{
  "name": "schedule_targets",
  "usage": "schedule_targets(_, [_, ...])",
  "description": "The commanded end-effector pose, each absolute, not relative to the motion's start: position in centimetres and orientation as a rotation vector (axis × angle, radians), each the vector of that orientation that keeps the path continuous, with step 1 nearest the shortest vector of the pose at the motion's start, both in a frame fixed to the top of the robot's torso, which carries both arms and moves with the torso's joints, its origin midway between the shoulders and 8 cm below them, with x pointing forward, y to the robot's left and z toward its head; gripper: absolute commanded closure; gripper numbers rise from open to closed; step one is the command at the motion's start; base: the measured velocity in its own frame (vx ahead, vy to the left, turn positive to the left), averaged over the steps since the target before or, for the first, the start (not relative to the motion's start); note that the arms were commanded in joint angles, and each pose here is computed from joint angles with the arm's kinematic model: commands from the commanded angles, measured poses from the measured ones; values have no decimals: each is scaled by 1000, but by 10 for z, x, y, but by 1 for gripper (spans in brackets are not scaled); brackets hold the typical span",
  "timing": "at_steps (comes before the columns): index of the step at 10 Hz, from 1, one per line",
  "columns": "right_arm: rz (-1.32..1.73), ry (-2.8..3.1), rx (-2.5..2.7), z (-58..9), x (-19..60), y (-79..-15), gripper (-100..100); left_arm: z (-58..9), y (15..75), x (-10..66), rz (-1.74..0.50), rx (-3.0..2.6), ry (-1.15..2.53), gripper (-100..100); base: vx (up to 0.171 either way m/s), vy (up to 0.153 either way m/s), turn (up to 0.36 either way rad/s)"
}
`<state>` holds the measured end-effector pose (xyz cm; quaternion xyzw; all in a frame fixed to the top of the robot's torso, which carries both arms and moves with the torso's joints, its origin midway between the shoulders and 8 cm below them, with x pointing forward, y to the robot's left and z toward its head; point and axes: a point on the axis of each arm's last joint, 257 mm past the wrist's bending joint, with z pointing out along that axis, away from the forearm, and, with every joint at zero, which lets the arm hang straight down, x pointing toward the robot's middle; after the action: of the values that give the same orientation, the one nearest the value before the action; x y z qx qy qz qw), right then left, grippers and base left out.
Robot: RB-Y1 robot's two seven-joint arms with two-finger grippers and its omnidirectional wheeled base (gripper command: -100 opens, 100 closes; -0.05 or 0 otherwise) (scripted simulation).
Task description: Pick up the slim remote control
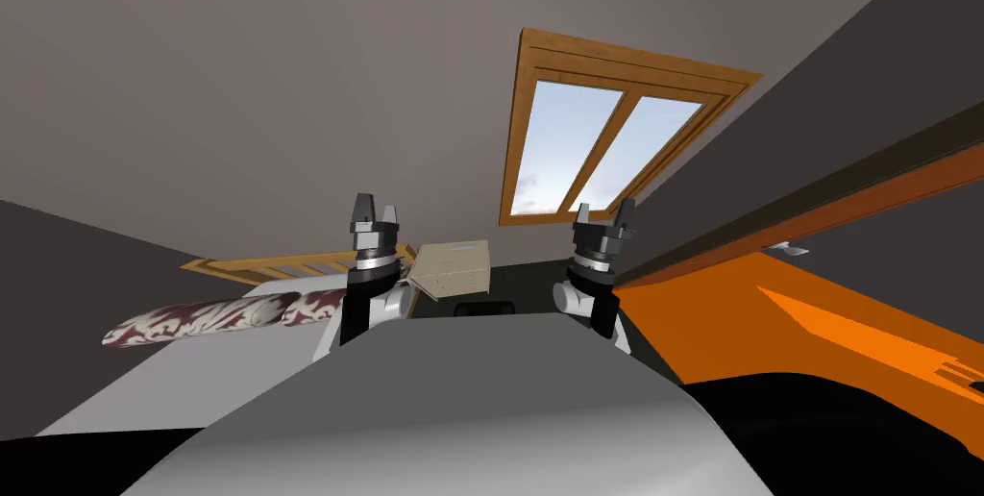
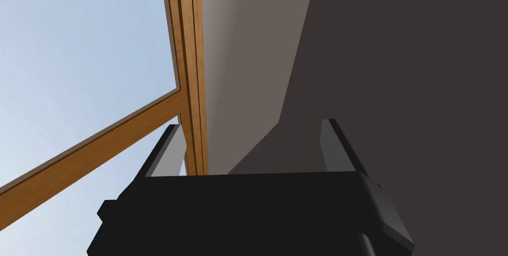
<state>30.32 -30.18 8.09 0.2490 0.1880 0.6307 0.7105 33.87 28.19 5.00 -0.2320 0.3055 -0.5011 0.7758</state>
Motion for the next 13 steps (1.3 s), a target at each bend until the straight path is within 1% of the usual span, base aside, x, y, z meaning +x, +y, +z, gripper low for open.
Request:
schedule_targets(1, [1399, 417, 552, 81, 303, -302, 0, 24, 287, 354, -1075, -550, 738, -100, -46, 14, -350])
schedule_targets(2, [1399, 417, 552, 81, 303, -302, 0, 24, 287, 354, -1075, -550, 738, -100, -67, 32, -144])
schedule_targets(3, [1399, 417, 552, 81, 303, -302, 0, 11, 291, 361, -1069, -575, 773, -100, -56, 16, -76])
schedule_targets(6, [1399, 417, 552, 81, 303, -302, 0, -42, 307, 384, -1039, -679, 899, -100, -58, 25, -246])
schedule_targets(7, [1399, 417, 552, 81, 303, -302, 0, -42, 307, 384, -1038, -681, 901, -100, -41, 26, -67])
schedule_targets(9, [1399, 417, 552, 81, 303, -302, 0, -84, 324, 398, -1007, -766, 991, -100, -32, 16, -218])
schedule_targets(10, [1399, 417, 552, 81, 303, -302, 0, -88, 325, 399, -1003, -774, 998, -100, -29, 20, -111])
schedule_targets(11, [1399, 417, 552, 81, 303, -302, 0, -113, 336, 405, -980, -826, 1047, -100, -29, 24, -147])
schedule_targets(13, [1399, 417, 552, 81, 303, -302, 0, -139, 348, 410, -953, -883, 1096, -100, -31, 35, -225])
